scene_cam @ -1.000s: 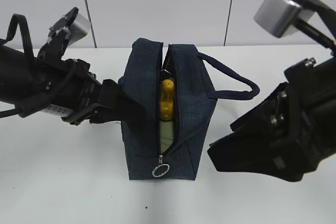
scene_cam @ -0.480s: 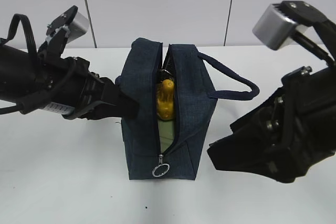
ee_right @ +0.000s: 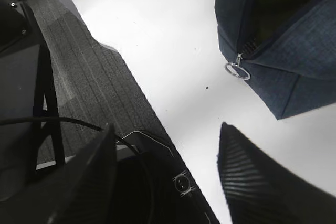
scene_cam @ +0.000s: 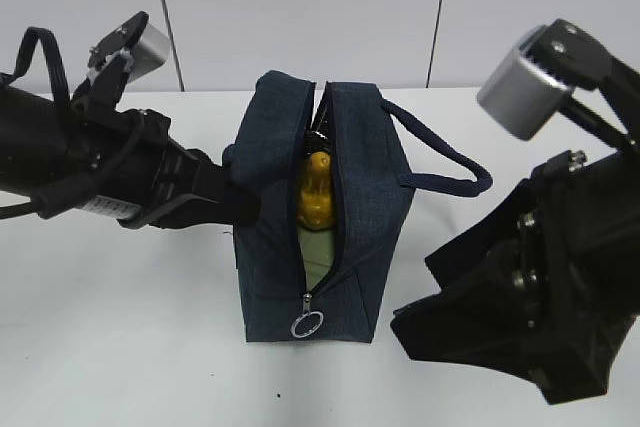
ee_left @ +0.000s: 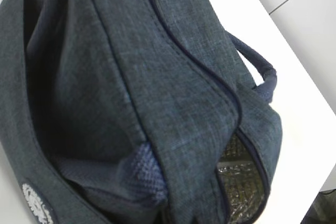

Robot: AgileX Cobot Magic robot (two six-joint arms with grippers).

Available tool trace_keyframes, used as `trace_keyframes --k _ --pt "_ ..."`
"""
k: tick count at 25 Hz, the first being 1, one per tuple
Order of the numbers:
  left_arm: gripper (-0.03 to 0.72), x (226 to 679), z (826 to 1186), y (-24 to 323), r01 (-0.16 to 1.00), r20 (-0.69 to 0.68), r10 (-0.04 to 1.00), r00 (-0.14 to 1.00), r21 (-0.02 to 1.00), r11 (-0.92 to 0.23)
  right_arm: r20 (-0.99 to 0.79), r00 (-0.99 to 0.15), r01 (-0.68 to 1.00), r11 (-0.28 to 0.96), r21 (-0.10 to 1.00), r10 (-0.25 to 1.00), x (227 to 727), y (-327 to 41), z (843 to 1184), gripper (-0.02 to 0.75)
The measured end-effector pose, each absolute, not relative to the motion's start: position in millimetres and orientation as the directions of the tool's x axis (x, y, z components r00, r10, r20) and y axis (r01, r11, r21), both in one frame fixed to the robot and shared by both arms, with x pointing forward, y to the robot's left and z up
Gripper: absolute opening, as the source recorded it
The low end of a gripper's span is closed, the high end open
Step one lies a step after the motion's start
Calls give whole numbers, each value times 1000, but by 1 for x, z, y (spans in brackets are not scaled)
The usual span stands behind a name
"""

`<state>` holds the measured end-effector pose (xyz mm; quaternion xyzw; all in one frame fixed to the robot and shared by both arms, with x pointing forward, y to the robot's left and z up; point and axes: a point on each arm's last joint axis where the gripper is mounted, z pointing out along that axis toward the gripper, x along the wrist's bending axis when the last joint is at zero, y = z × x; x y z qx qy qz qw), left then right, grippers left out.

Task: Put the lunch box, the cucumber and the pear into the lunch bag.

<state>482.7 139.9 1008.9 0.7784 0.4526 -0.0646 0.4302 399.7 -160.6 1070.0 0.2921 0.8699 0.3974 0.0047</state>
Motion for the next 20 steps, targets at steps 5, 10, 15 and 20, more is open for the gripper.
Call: trace_keyframes --k 5,10,15,20 --pt "-13 480 1009 139 764 -505 630 590 601 -234 231 -800 526 464 713 553 399 -163 1042 475" --pt "-13 479 1009 138 766 -509 624 593 597 -240 249 -767 557 421 716 591 398 -166 1030 475" --pt "-13 479 1009 138 766 -510 622 594 596 -242 247 -759 561 413 717 602 398 -167 1027 475" --pt "-13 479 1009 138 766 -511 622 594 596 -242 237 -747 565 404 720 622 399 -168 1023 475"
